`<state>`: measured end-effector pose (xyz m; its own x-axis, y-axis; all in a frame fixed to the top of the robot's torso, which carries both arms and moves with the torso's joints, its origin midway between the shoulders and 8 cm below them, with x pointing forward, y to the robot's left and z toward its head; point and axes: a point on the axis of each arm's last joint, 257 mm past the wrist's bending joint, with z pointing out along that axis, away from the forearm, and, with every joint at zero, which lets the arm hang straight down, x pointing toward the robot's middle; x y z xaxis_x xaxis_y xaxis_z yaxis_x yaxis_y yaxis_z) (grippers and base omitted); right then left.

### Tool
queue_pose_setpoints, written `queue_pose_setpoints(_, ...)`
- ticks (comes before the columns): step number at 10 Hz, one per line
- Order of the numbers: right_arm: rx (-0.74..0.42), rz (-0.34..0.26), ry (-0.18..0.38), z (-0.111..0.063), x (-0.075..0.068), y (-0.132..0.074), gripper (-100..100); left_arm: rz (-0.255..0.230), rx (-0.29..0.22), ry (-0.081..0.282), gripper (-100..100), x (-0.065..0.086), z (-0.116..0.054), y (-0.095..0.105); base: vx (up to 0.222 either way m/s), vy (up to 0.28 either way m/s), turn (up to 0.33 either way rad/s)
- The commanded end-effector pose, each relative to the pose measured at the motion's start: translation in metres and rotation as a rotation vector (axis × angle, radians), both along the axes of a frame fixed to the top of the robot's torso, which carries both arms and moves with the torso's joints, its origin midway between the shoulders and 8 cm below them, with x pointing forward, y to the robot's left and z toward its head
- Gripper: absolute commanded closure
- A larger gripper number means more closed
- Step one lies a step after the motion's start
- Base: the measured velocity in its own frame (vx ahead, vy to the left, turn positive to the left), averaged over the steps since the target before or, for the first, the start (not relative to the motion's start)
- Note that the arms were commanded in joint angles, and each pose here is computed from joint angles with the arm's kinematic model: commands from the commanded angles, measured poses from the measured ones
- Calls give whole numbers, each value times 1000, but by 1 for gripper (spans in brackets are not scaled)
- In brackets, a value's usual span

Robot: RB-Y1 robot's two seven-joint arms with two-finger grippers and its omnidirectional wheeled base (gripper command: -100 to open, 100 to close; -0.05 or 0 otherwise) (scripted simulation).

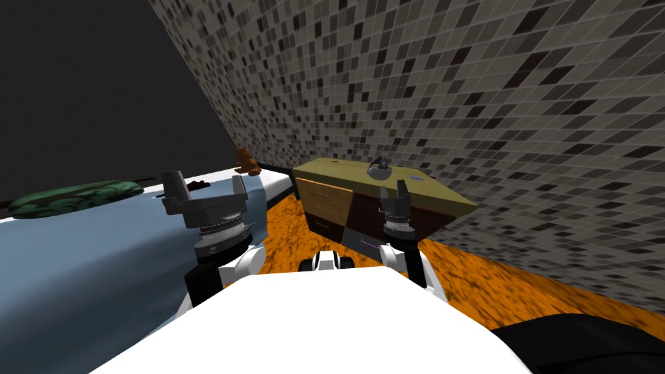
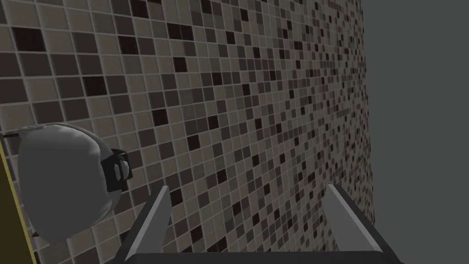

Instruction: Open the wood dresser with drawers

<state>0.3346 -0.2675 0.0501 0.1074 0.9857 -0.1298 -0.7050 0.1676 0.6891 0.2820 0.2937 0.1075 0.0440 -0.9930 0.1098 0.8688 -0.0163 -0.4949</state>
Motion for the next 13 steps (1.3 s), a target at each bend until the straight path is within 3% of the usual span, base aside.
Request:
queue_pose_setpoints(1,-112,-33,104,-32,22,5,-100,0,0,0,0,0,0,0,-44,112,28)
queue_pose_setpoints(3,-203,-73,202,-63,41,5,-100,0,0,0,0,0,0,0,-50,162,31)
queue_pose_setpoints(4,-214,-77,203,-64,41,6,-100,0,0,0,0,0,0,0,-35,106,7)
queue_pose_setpoints(6,-314,-129,315,-103,59,0,-100,0,0,0,0,0,0,0,-31,128,34)
queue_pose_setpoints(7,-334,-135,316,-104,60,2,-100,0,0,0,0,0,0,0,-30,135,5)
queue_pose_setpoints(8,-383,-164,376,-126,68,-4,-100,0,0,0,0,0,0,0,-18,133,32)
queue_pose_setpoints(9,-400,-170,377,-127,68,-3,-100,0,0,0,0,0,0,0,-24,90,10)
queue_pose_setpoints(10,-451,-201,438,-149,76,-9,-100,0,0,0,0,0,0,0,-37,101,35)
queue_pose_setpoints(11,-470,-207,439,-150,76,-8,-100,0,0,0,0,0,0,0,-27,93,10)
queue_pose_setpoints(12,-521,-239,501,-173,82,-17,-100,0,0,0,0,0,0,0,-50,133,27)
queue_pose_setpoints(13,-543,-247,501,-173,83,-16,-100,0,0,0,0,0,0,0,-41,125,13)
